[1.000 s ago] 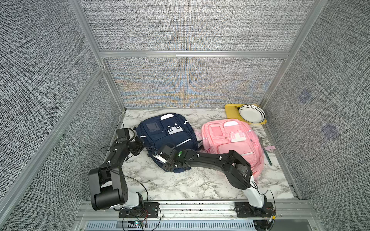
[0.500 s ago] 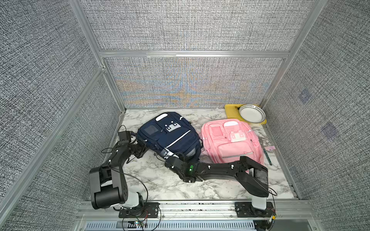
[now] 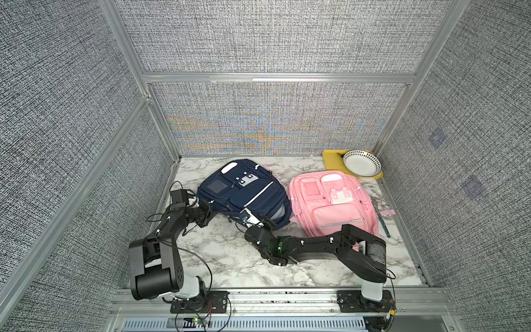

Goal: Zip up the backpack
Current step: Adjust the backpack at the center of the board.

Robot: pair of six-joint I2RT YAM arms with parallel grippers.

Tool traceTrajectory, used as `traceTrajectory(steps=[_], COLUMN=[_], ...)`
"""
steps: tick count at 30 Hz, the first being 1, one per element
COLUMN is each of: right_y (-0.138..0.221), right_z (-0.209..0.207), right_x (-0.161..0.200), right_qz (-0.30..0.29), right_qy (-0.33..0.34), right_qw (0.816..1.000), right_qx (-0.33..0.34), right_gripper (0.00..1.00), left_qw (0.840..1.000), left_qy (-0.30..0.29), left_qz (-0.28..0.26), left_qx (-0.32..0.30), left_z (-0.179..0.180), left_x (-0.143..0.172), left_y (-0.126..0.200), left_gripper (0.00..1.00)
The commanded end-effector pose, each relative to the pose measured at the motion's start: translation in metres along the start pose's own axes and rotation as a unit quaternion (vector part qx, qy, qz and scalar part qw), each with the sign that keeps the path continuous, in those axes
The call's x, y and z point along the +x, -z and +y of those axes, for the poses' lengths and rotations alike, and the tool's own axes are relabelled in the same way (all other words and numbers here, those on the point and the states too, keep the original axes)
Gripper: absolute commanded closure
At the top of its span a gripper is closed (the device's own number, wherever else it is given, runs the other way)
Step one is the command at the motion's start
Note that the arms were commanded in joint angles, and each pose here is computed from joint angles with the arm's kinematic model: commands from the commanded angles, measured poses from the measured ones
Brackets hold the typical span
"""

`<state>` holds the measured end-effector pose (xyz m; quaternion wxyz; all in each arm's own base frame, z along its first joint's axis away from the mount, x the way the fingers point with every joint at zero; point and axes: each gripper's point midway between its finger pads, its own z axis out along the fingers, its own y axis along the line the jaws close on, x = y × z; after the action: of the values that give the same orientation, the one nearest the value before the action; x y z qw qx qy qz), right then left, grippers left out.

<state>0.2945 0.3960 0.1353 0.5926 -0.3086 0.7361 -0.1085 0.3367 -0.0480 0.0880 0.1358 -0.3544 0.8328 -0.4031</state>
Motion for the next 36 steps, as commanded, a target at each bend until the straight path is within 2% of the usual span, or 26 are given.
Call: traceTrajectory(steps=[1,3,7,11,17,20,22,23,26,29,31,33,36], right_y=[-0.002,-0.008,-0.011,0.001,0.022,0.021,0.022,0.025,0.038,0.052,0.049,0.033,0.005], right_z=[-0.041,-0.027,-0.002,0.005,-0.026,-0.029,-0.027,-0.027,-0.023,-0.023,-0.024,-0.02,0.001], right_x=[-0.021,-0.022,-0.02,-0.005,0.019,0.025,0.018,0.012,-0.019,-0.054,-0.07,-0.081,-0.089], right_qz=[-0.035,-0.025,0.017,0.051,0.012,0.021,0.026,0.026,0.01,-0.013,-0.016,-0.004,0.052], right_qy=[-0.076,-0.066,-0.041,-0.059,-0.072,-0.106,-0.133,-0.141,-0.171,-0.193,-0.206,-0.22,-0.231], right_qw=[0.99,0.994,0.999,0.996,0.994,0.99,0.987,0.987,0.985,0.977,0.966,0.948,0.903], right_qx=[0.109,0.082,0.003,-0.044,0.075,0.095,0.081,0.073,0.004,-0.087,-0.154,-0.231,-0.358], right_gripper=[1.0,1.0,0.83,0.79,0.78,0.79,0.68,0.66,0.56,0.54,0.51,0.51,0.54], left_qw=[0.999,0.999,0.999,0.999,0.999,0.999,0.999,0.999,0.999,0.999,0.999,0.999,0.999], left_qy=[-0.008,-0.009,-0.019,-0.015,0.0,0.003,0.003,0.001,-0.005,-0.013,-0.018,-0.021,-0.022], left_qz=[-0.031,-0.031,-0.035,-0.038,-0.035,-0.04,-0.043,-0.043,-0.044,-0.044,-0.041,-0.041,-0.04], left_qx=[-0.002,0.0,-0.009,-0.006,0.018,0.021,0.023,0.025,0.019,0.02,0.021,0.019,0.015], left_z=[0.0,0.0,0.0,0.0,-0.004,-0.005,-0.006,-0.007,-0.006,-0.009,-0.01,-0.011,-0.009], left_x=[-0.014,-0.013,-0.011,-0.012,-0.013,-0.013,-0.012,-0.012,-0.011,-0.01,-0.009,-0.009,-0.007], left_y=[0.0,0.001,0.006,0.006,0.002,0.003,0.004,0.005,0.006,0.008,0.009,0.01,0.011], left_gripper=[1.0,1.0,1.0,1.0,1.0,1.0,1.0,1.0,1.0,1.0,1.0,1.0,1.0])
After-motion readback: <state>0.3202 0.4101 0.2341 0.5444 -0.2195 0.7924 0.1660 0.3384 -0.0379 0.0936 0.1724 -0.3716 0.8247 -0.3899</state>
